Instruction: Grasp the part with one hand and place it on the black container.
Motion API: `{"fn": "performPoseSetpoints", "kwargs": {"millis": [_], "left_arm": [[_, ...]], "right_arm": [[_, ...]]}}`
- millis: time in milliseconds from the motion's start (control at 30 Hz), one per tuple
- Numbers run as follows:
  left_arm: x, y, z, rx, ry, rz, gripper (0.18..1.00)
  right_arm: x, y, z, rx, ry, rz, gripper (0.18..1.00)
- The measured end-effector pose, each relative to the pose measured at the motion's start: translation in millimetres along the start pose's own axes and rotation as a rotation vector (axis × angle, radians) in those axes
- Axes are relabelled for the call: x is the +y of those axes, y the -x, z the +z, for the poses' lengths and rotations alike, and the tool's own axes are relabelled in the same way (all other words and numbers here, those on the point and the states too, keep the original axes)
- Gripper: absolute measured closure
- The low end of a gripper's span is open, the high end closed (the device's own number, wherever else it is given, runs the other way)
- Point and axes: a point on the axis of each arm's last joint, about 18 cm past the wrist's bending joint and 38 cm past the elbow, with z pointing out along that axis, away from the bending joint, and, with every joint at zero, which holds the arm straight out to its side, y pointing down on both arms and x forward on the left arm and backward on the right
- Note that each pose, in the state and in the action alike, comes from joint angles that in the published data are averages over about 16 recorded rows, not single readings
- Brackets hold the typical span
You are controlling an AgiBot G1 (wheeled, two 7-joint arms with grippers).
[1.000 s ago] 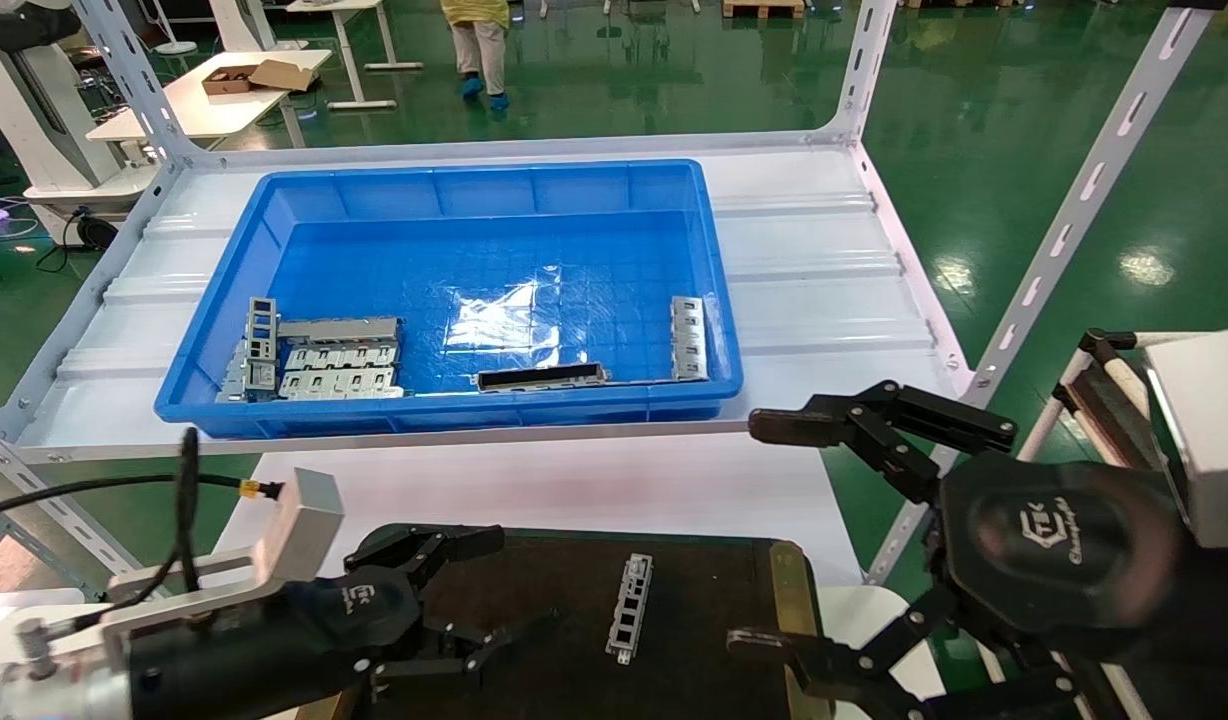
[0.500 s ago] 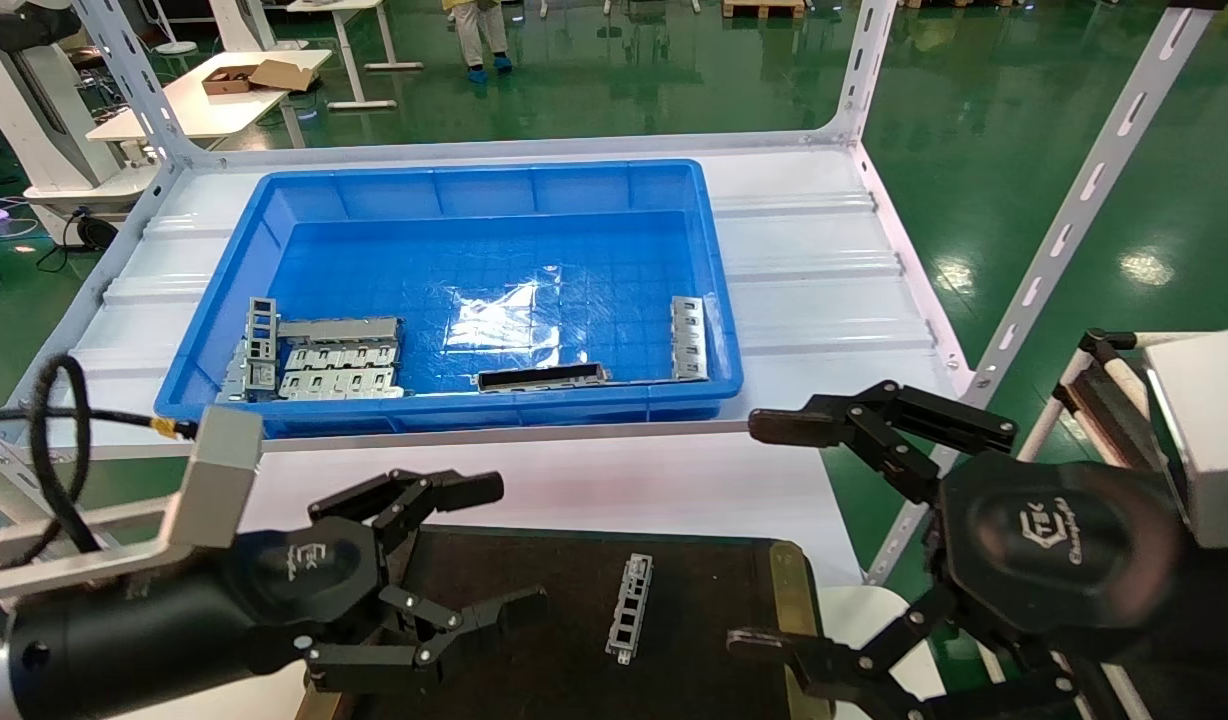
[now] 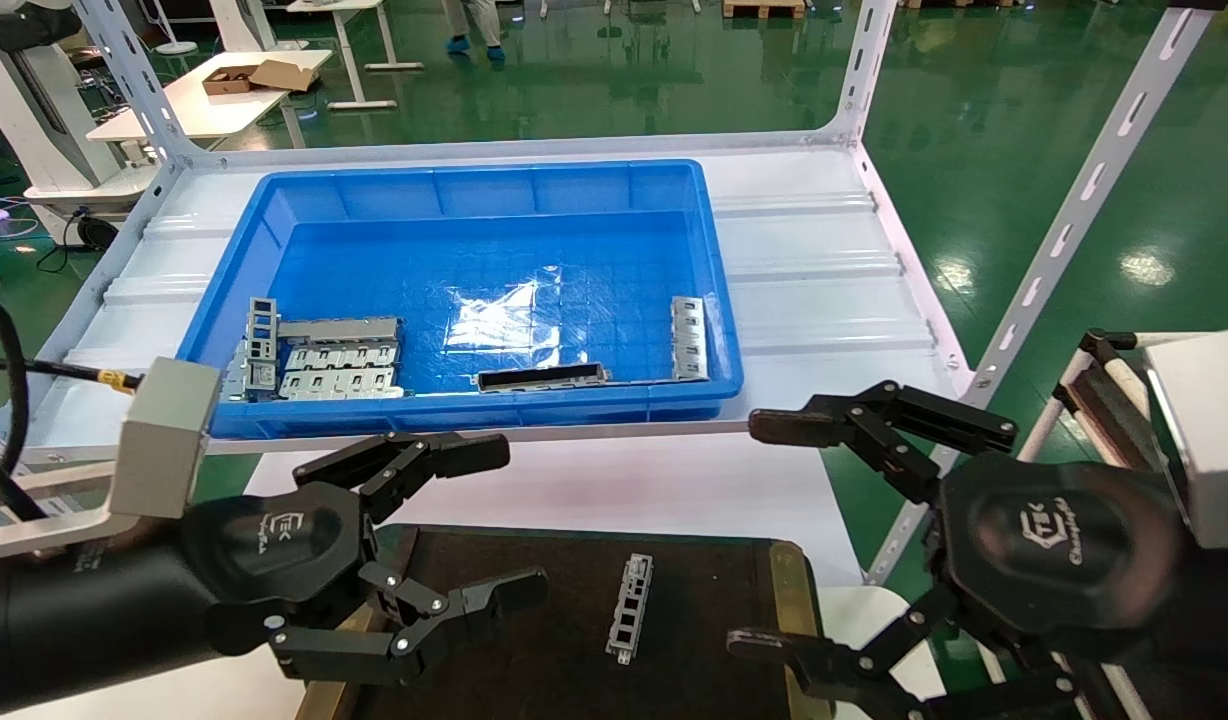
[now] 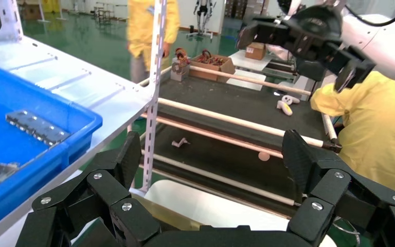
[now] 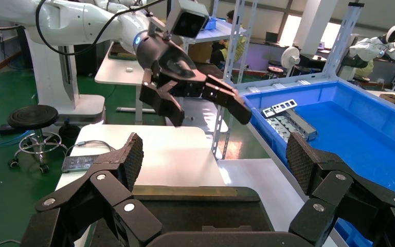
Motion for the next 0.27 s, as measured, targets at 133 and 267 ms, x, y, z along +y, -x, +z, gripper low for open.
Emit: {"fn": "performPoseSetpoints", "kwargs": {"millis": [133, 267], "left_arm": [[-4.4, -1.3, -0.1, 0.009, -0.006, 0.007, 0.184], [-7.8, -2.2, -0.2, 0.017, -0.011, 0.013, 0.184]], "right_arm": [[0.0, 0.0, 0.0, 0.0, 0.0, 0.0, 0.178], [0.0, 0.0, 0.0, 0.0, 0.0, 0.0, 0.178]]}}
